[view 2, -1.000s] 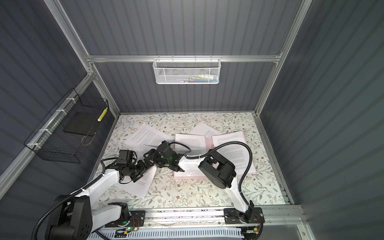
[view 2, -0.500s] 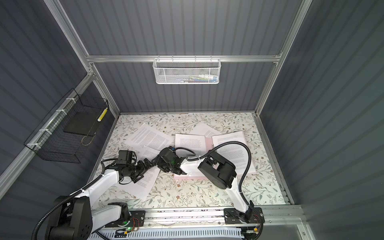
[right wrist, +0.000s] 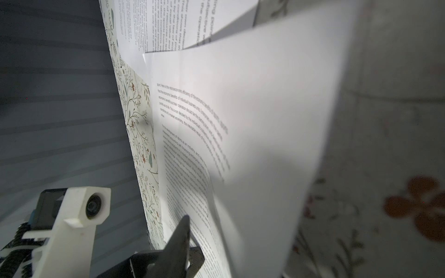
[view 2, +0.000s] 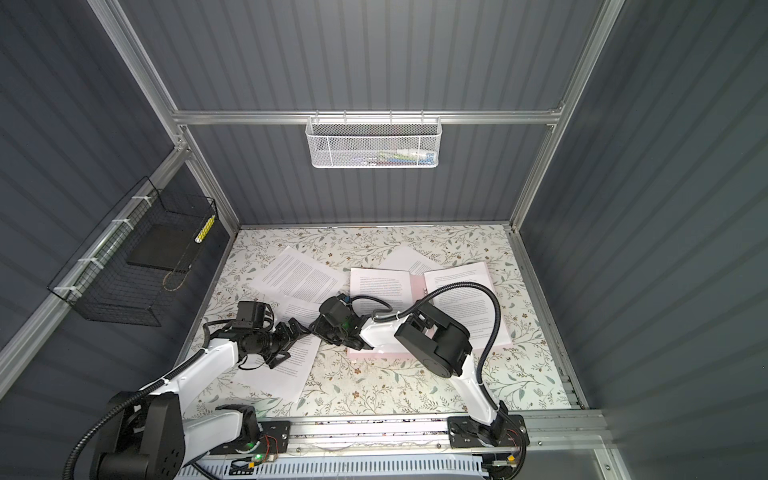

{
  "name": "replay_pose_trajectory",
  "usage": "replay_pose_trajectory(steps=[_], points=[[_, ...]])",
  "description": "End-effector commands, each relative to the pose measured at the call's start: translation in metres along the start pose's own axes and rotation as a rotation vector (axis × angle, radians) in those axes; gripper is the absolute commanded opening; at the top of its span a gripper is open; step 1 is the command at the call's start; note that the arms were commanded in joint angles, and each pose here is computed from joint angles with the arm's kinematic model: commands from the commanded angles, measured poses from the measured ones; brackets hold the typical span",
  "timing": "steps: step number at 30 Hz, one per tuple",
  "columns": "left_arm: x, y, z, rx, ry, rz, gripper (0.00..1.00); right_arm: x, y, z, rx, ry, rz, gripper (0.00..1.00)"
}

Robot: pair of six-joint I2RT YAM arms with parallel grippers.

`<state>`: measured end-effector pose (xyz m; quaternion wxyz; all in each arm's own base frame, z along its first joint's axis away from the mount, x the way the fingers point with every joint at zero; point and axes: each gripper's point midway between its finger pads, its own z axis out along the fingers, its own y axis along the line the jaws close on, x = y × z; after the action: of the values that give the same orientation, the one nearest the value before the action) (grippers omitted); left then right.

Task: Put the files into the folder

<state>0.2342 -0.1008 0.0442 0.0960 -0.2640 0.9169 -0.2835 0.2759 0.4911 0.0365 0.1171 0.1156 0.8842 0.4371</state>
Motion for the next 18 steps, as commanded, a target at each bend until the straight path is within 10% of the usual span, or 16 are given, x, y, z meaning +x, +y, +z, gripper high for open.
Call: replay_pose_trajectory(steps=[1, 9, 18], points=[[0.017, 0.009, 0.003, -0.027, 0.080, -0.044, 1.00, 0.006, -0.006, 0.005, 0.008, 0.014, -0.020, 0.27], [-0.006, -0.030, -0.030, 0.033, 0.018, 0.038, 1.00, 0.006, 0.017, -0.004, -0.025, 0.005, -0.102, 0.00], [-0.036, -0.111, -0.121, 0.161, -0.150, 0.270, 1.00, -0.005, 0.071, -0.069, -0.113, 0.098, -0.382, 0.00]])
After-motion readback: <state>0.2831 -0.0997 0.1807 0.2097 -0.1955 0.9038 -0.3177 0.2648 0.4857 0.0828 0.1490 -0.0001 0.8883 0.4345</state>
